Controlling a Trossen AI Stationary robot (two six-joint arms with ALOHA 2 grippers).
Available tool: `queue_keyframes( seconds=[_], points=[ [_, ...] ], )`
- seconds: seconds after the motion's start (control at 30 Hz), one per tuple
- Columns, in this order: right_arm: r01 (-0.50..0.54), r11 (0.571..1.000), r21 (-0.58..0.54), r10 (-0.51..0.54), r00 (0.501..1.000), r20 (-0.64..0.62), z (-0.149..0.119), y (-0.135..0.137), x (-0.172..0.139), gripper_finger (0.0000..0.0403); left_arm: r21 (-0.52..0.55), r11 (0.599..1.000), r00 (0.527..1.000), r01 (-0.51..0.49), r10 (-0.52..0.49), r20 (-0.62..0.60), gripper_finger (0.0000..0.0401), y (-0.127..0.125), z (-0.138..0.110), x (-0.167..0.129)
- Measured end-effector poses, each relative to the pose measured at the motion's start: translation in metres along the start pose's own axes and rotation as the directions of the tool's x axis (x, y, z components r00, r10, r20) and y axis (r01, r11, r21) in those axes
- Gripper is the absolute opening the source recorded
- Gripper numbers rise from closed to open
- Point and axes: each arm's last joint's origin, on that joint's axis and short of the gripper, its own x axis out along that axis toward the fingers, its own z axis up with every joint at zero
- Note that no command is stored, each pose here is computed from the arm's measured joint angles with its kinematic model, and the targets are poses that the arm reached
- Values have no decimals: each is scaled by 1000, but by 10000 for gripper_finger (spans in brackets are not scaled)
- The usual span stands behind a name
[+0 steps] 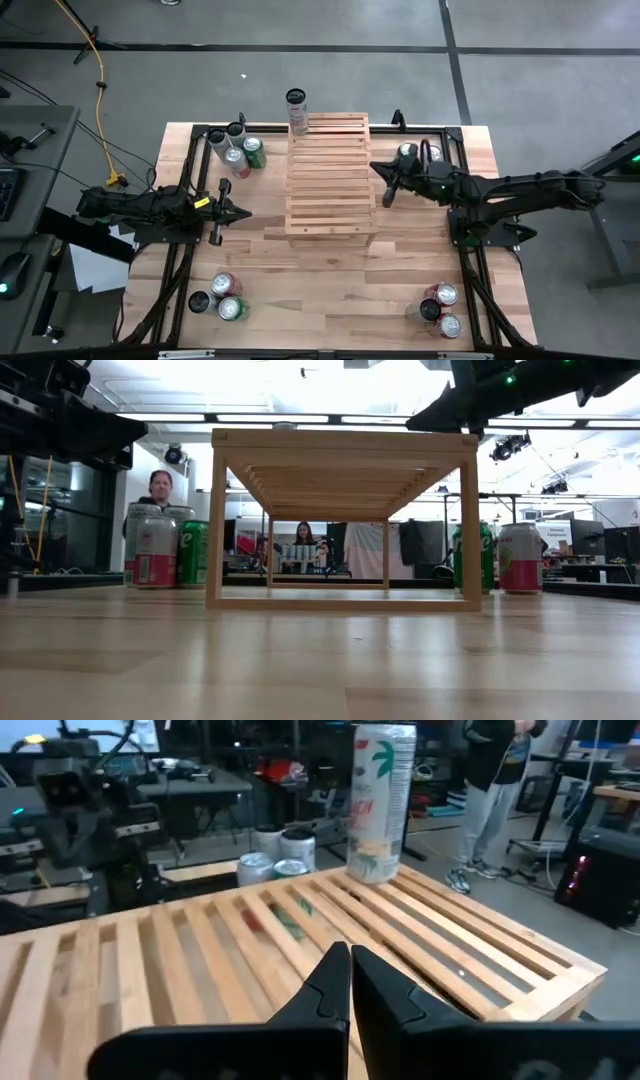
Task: Place canned beverage on shelf
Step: Put the top white yellow soda can on the shelf
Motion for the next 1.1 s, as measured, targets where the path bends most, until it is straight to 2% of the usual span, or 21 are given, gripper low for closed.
queue_keyframes(
  seconds=[0.3, 1.1],
  points=[
    [-31, 998, -48, 32, 999, 18, 1, 8, -2, 0, 0, 1000, 1000, 0, 0, 0, 0, 0, 0, 0],
    [-24, 999, -46, 25, 999, 27, 2, 8, -2, 0, 0, 1000, 1000, 0, 0, 0, 0, 0, 0, 0]
  ],
)
